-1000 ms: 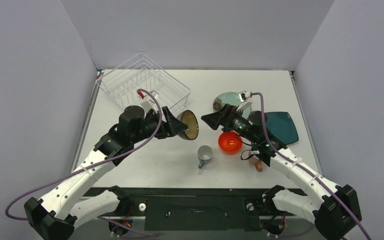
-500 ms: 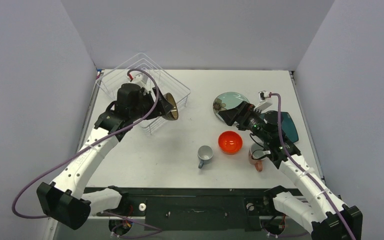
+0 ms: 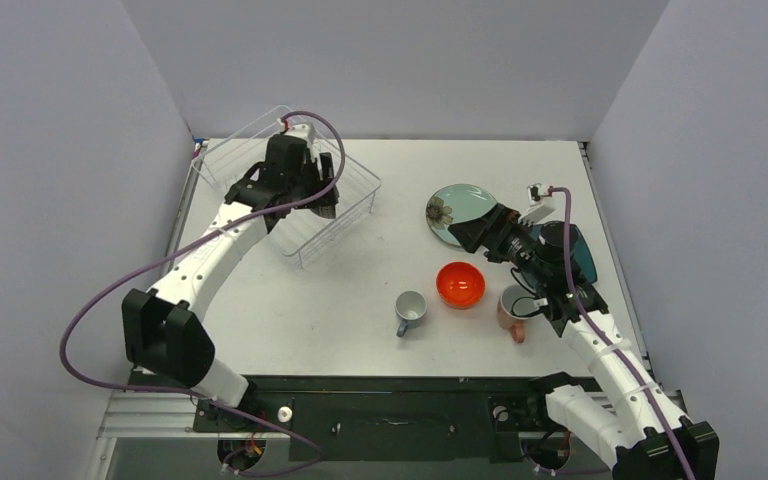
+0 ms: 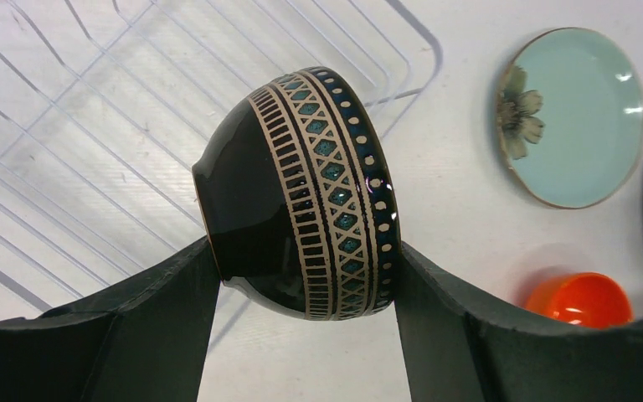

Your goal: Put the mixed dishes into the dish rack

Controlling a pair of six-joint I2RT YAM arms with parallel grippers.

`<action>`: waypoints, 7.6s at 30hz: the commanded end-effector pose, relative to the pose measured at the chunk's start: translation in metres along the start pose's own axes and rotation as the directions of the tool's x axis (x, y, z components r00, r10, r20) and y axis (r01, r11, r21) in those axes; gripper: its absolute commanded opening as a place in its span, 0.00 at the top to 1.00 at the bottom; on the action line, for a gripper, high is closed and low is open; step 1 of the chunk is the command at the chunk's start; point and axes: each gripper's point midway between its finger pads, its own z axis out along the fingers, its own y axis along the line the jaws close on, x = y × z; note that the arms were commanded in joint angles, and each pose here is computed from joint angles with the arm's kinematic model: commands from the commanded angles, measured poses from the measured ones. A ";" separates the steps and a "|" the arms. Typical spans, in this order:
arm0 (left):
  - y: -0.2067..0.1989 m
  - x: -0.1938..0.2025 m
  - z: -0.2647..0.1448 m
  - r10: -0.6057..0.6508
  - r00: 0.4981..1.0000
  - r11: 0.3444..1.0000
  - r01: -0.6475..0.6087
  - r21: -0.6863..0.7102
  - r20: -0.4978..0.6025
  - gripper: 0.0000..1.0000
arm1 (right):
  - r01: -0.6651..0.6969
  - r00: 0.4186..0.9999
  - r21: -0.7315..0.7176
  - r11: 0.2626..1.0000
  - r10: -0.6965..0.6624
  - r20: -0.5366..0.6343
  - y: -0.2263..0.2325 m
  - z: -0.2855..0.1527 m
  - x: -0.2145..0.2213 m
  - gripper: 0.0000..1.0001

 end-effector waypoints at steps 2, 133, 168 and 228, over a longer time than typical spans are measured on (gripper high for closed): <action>0.002 -0.060 0.014 0.177 0.972 0.984 -0.170 -0.062 0.153 1.00 | 0.022 1.000 -0.032 0.999 -0.021 0.014 0.000 -0.011 -0.004 0.16; 0.001 -0.030 0.027 -0.079 0.984 0.967 0.114 0.227 -0.161 0.04 | 0.088 0.994 0.226 0.970 -0.072 -0.079 -0.038 -0.014 0.025 0.19; -0.073 -0.028 -0.138 0.186 0.911 0.910 -0.301 0.285 0.369 0.04 | 0.488 0.841 0.619 0.615 -0.142 -0.522 -0.143 -0.025 0.078 0.54; -0.177 0.050 -0.101 0.060 0.981 0.453 0.138 0.881 -0.184 0.04 | 0.062 0.995 0.006 0.998 -0.062 0.078 0.028 0.007 0.006 1.00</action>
